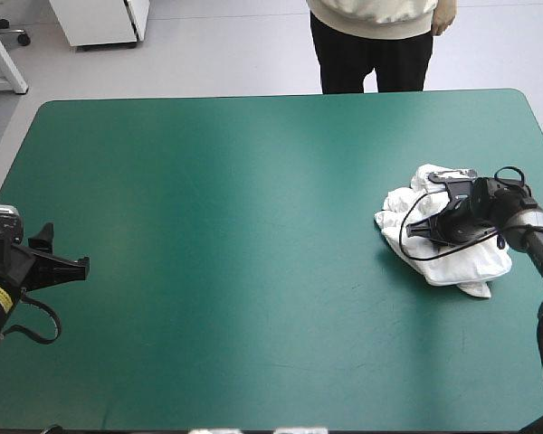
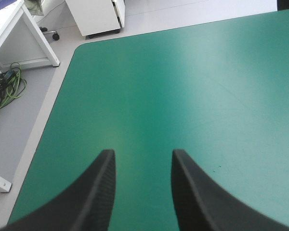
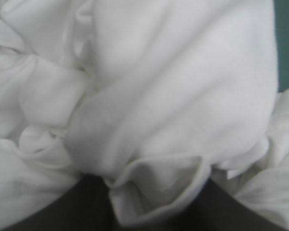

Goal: Fold the cloth

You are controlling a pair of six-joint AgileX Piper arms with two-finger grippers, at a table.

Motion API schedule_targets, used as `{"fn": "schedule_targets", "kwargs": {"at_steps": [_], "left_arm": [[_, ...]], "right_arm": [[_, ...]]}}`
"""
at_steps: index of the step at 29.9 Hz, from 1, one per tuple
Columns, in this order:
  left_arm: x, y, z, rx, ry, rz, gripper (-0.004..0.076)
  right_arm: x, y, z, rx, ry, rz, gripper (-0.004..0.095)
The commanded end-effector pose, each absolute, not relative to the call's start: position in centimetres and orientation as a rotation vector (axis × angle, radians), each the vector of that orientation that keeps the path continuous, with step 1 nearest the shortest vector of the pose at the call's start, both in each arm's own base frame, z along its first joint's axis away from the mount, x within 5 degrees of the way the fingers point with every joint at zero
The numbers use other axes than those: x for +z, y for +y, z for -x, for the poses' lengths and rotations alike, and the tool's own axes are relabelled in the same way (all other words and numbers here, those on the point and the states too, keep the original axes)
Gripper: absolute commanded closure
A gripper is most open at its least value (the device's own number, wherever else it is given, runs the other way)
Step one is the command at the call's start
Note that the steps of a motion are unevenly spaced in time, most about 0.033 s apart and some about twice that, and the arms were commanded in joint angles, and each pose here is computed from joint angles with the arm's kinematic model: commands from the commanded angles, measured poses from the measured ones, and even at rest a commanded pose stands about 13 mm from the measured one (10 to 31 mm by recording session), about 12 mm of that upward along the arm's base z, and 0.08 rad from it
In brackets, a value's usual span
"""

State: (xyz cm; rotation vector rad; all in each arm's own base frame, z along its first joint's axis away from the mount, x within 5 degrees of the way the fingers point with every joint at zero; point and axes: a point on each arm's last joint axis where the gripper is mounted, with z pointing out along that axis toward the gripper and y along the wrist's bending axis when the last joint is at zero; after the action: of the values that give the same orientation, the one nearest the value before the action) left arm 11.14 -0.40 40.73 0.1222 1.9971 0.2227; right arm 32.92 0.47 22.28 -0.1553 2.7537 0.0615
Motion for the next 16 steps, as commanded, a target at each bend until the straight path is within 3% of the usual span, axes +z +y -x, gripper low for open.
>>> {"fn": "schedule_targets", "kwargs": {"at_steps": [1, 8, 16], "left_arm": [[42.0, -0.8, -11.2, 0.160, 1.906, -0.133, 0.0437], [41.9, -0.9, -11.2, 0.139, 1.909, -0.131, 0.0437], [42.1, -1.2, -11.2, 0.104, 1.892, -0.135, 0.0437]], "right_arm": [[23.2, 0.3, -33.5, 0.040, 2.702, 0.190, 0.0914], [23.9, 2.2, -33.3, 0.134, 2.676, 0.259, 0.0919], [25.8, 10.9, -32.1, 0.231, 2.611, 0.608, 0.0919]]}}
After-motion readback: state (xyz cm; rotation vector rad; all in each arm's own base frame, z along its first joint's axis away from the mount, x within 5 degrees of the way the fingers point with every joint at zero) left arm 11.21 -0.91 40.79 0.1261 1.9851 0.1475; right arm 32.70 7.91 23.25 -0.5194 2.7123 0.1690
